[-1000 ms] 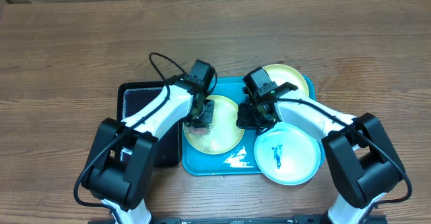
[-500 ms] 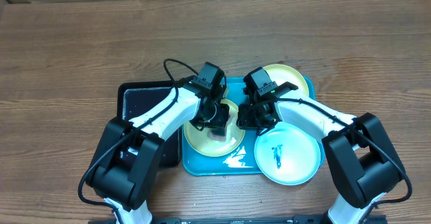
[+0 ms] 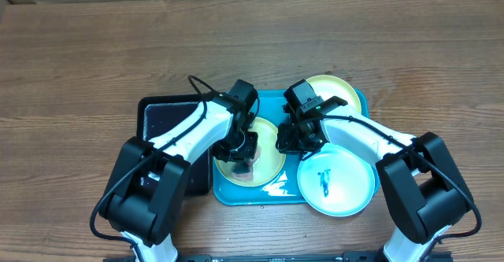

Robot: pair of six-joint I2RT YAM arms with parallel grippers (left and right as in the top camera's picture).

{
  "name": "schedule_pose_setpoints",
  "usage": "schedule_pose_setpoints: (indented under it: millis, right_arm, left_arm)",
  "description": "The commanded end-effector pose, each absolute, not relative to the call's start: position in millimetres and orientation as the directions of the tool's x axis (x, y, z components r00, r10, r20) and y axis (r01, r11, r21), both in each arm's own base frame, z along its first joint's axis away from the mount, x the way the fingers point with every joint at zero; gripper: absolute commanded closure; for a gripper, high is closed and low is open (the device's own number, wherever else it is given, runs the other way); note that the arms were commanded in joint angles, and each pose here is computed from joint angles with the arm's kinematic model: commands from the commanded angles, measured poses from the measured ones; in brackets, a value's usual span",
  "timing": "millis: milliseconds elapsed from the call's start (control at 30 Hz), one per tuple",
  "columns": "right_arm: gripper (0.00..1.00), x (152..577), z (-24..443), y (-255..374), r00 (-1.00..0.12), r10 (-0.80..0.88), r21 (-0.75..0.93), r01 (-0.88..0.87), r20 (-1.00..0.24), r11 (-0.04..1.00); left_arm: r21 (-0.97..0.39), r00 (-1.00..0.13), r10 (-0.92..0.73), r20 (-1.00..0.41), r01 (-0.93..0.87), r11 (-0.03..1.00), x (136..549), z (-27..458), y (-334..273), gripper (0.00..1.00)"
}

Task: Clean dirty plates on tray and stack at the side
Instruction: 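Scrub the yellow plate's stain with the sponge in the left gripper, then return the sponge with the left gripper to the black tray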

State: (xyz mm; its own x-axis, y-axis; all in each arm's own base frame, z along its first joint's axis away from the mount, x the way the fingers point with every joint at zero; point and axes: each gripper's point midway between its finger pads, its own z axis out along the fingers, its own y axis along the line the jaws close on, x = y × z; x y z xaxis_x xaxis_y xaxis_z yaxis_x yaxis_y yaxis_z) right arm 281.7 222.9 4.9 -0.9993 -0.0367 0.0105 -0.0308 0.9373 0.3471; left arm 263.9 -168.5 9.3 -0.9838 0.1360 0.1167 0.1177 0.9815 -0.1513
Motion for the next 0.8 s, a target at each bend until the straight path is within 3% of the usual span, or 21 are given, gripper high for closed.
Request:
schedule_pose_setpoints:
  millis: [0, 400, 600, 767]
  right_arm:
    - [0.96, 281, -2, 213, -1.000, -0.017, 0.299, -0.010, 0.021, 0.954]
    - [0.96, 277, -2, 211, -0.999, -0.017, 0.292, -0.006, 0.035, 0.957]
    - [0.96, 275, -3, 209, -0.999, -0.020, 0.285, -0.007, 0.046, 0.958]
    - [0.96, 275, -2, 209, -0.999, -0.028, 0.285, -0.014, 0.044, 0.958]
  left_arm:
    - [-0.025, -0.994, 0.085, 0.066, 0.083, 0.996, 287, 8, -144, 0.96]
    - [-0.078, -0.980, 0.127, -0.156, 0.140, 0.987, 336, 107, -172, 0.96]
    - [0.013, -0.970, 0.023, -0.244, 0.020, 1.000, 331, 156, -121, 0.96]
    - [0.027, -0.975, -0.101, -0.196, -0.109, 0.994, 313, 165, -71, 0.95]
